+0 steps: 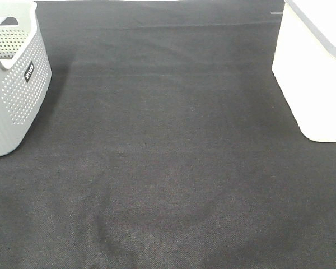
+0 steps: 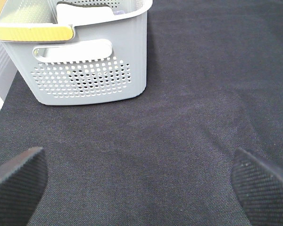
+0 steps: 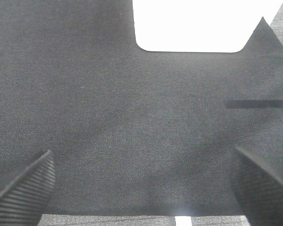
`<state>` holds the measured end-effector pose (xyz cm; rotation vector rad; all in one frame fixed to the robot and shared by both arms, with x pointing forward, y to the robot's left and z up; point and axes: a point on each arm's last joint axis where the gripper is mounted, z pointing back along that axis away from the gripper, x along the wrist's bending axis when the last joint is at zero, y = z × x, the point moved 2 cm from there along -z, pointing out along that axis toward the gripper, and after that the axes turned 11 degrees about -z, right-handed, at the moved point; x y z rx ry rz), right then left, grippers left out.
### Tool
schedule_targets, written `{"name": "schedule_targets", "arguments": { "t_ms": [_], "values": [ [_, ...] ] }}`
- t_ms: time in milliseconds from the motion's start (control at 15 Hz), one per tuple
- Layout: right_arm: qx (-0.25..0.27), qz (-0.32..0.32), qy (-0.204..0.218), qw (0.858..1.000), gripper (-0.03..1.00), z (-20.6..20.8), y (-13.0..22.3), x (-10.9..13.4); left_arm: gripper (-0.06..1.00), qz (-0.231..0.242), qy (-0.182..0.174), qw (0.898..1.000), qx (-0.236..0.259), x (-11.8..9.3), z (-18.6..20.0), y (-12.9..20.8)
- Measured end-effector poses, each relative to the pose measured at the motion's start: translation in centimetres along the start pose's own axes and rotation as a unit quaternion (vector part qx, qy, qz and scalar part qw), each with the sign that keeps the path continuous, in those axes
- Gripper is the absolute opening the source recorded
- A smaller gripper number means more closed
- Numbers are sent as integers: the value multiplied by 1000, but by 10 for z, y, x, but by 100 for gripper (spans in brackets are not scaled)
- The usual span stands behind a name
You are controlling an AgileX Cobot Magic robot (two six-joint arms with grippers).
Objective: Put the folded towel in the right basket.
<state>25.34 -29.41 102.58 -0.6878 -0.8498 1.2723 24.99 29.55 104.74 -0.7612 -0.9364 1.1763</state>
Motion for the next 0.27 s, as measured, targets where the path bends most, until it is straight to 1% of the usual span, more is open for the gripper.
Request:
{"name": "schedule_targets", "arguments": {
  "t_ms": [267],
  "values": [
    [0,0,0,1000,96,0,0,0,99,0,0,1000,0,0,0,0]
  ]
}}
